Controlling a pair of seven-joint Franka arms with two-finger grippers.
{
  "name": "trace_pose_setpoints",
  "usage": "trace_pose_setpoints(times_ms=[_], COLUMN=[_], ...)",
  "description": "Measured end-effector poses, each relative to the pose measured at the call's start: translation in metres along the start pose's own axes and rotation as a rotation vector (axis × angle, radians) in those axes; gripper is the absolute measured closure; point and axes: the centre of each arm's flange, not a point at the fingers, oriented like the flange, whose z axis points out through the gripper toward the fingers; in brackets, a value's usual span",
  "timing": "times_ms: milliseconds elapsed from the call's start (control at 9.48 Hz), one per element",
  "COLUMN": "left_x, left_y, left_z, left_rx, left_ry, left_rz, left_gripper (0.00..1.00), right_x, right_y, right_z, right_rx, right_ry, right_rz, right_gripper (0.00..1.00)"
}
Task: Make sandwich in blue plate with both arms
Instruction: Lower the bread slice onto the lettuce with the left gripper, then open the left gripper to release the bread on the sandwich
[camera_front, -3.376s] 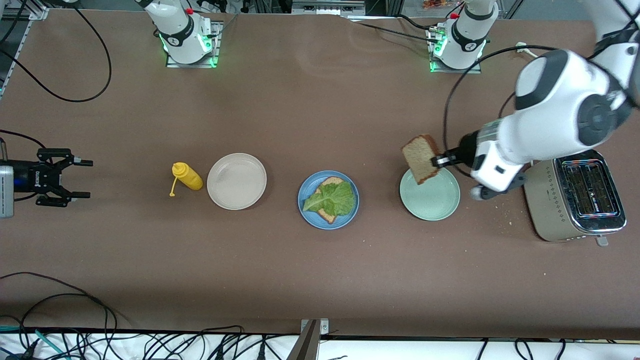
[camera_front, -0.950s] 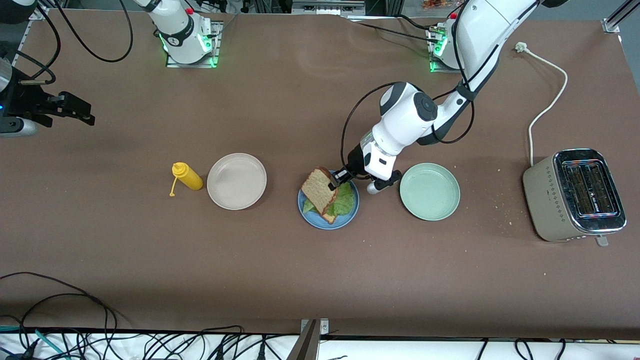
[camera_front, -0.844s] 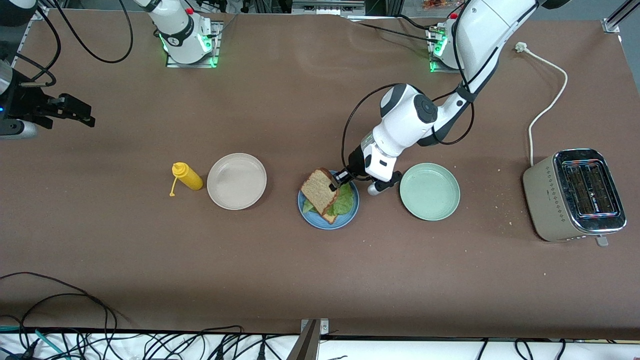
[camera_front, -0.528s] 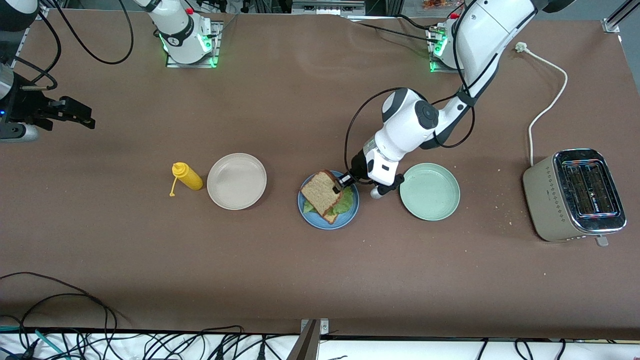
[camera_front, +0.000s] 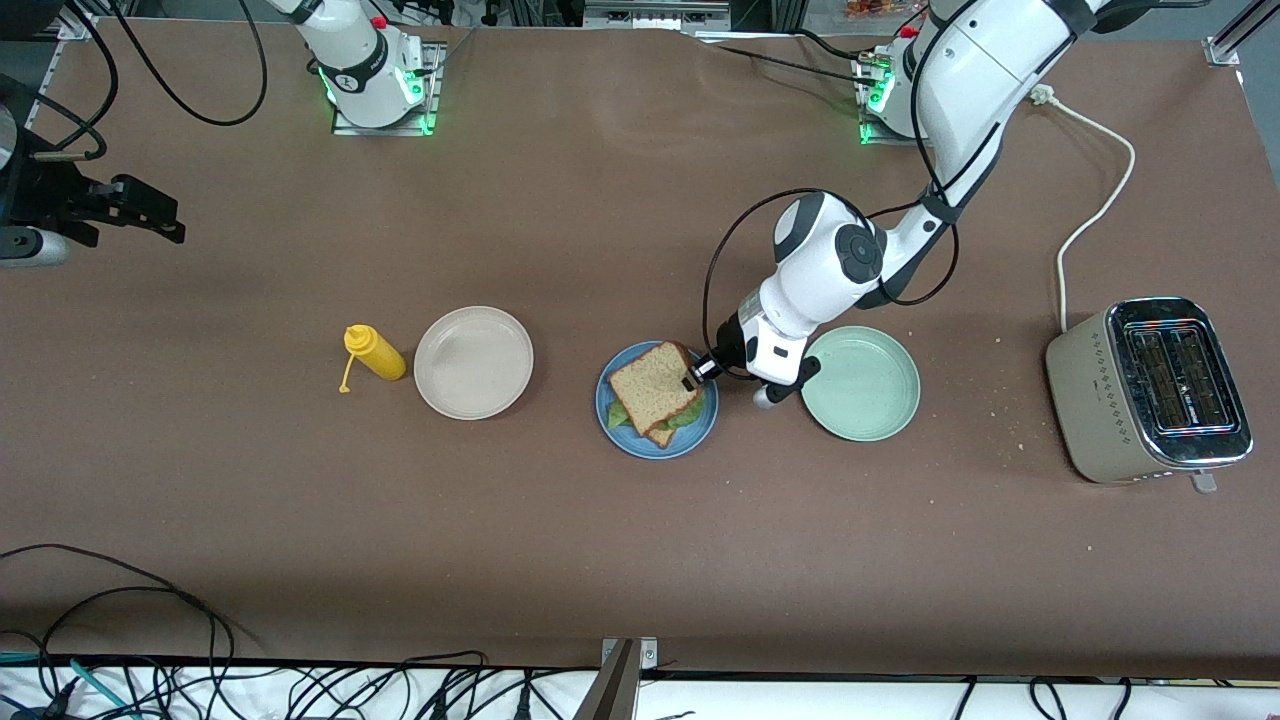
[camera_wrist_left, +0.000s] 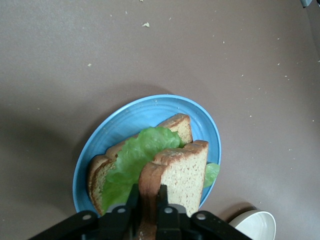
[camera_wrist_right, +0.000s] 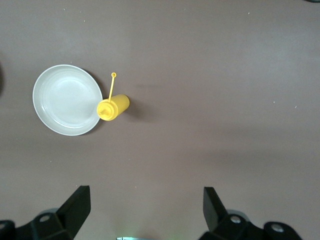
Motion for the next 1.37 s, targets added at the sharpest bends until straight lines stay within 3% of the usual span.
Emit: trace_pose_setpoints(times_ms=[211, 633, 1055, 1372], left_x=[0.0003, -0.0005, 0.0052, 0.0090], left_y=[-0.0019, -0.0035, -0.0052, -0.0090], left_z=[0.0025, 0.0056, 0.0047, 0.0068], left_rx=[0.004, 0.008, 0.010, 0.072], left_ry=[-0.002, -0.005, 0.003, -0.031], left_rz=[-0.002, -0.002, -0.008, -0.007], left_gripper=[0.61, 0.01, 0.00, 0.00], right_x=[-0.0019, -0.0019, -0.0017, -0.0012], right_y=[0.0051, 0.0059, 0.0059, 0.0040], right_z=[0.0005, 0.0004, -0.0006, -0.0077], right_rx=[0.002, 0.002, 0.003, 0.001], right_ry=[-0.010, -0.010, -0.006, 0.010], right_rz=[0.015, 0.017, 0.017, 0.013], right_gripper=[0.00, 0.00, 0.00, 0.00])
